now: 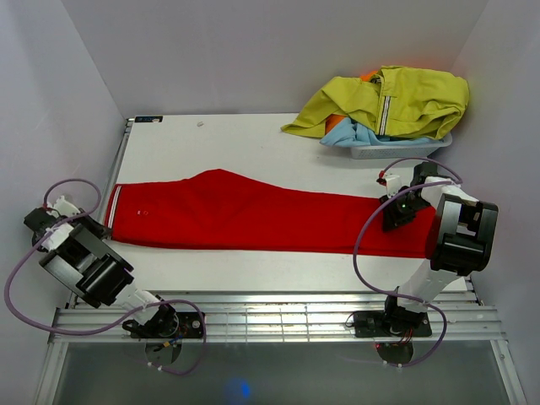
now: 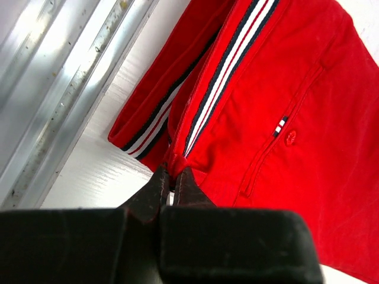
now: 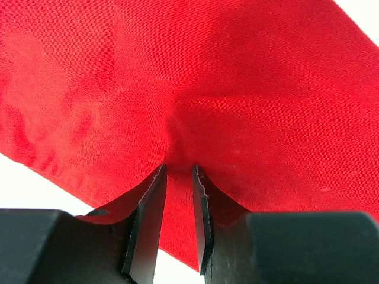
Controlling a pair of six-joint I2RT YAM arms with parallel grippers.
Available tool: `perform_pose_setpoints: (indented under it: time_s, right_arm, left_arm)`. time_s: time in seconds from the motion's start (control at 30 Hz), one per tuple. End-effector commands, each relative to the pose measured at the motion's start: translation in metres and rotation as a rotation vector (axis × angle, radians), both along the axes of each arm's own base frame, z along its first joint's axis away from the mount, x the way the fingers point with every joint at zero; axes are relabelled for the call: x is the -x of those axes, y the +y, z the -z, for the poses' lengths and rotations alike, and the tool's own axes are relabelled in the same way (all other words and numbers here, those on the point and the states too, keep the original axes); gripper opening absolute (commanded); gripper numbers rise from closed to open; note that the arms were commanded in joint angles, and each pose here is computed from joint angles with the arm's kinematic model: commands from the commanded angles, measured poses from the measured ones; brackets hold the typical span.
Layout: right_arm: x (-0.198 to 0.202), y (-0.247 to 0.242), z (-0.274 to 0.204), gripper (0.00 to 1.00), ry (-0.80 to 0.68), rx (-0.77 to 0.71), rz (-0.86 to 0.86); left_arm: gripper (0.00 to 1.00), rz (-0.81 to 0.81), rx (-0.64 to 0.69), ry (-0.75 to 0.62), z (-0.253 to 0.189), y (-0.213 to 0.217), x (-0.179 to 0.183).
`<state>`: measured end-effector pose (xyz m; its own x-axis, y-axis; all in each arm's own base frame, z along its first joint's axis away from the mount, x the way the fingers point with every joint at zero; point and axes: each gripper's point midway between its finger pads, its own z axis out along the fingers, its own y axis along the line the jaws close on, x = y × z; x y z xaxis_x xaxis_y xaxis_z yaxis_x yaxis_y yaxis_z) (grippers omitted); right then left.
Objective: Fold and stack the trousers
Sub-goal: Fold the trousers
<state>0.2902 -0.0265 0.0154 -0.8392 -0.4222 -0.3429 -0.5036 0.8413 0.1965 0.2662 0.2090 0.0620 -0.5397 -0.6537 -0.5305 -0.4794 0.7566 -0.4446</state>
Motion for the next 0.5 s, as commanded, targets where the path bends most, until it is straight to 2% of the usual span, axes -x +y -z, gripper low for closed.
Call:
perform_pose_setpoints:
  time_s: [0.0,0.13,0.27,0.3,0.37,0.4,0.47]
  right_arm:
    - [0.007,-0.054,0.038,0.32,0.044,0.237,0.005]
    - [0.010,-0.057,0.042,0.32,0.054,0.245,0.000]
    - [0.008,-0.053,0.038,0.32,0.039,0.225,-0.006]
    - [0.010,-0.049,0.034,0.33,0.039,0.209,-0.013]
    - [0.006,-0.036,0.020,0.34,-0.001,0.139,-0.031]
    - [0.007,-0.031,0.012,0.36,0.001,0.115,-0.036]
    - [0.003,-0.016,-0.011,0.39,-0.044,0.034,-0.043]
  left_arm:
    - [0.00,-0.006,-0.224,-0.051,-0.040,0.038,-0.004]
    - [0.00,-0.005,-0.309,-0.038,-0.037,0.051,-0.002]
    - [0.00,0.003,-0.309,0.050,-0.005,0.058,0.007]
    - [0.15,0.008,-0.314,0.061,0.000,0.058,0.008]
    - [0.34,0.031,-0.306,0.073,0.010,0.054,0.011]
    - [0.47,0.037,-0.303,0.072,0.011,0.054,0.010]
    - [0.56,0.072,-0.288,0.039,0.003,0.047,0.006]
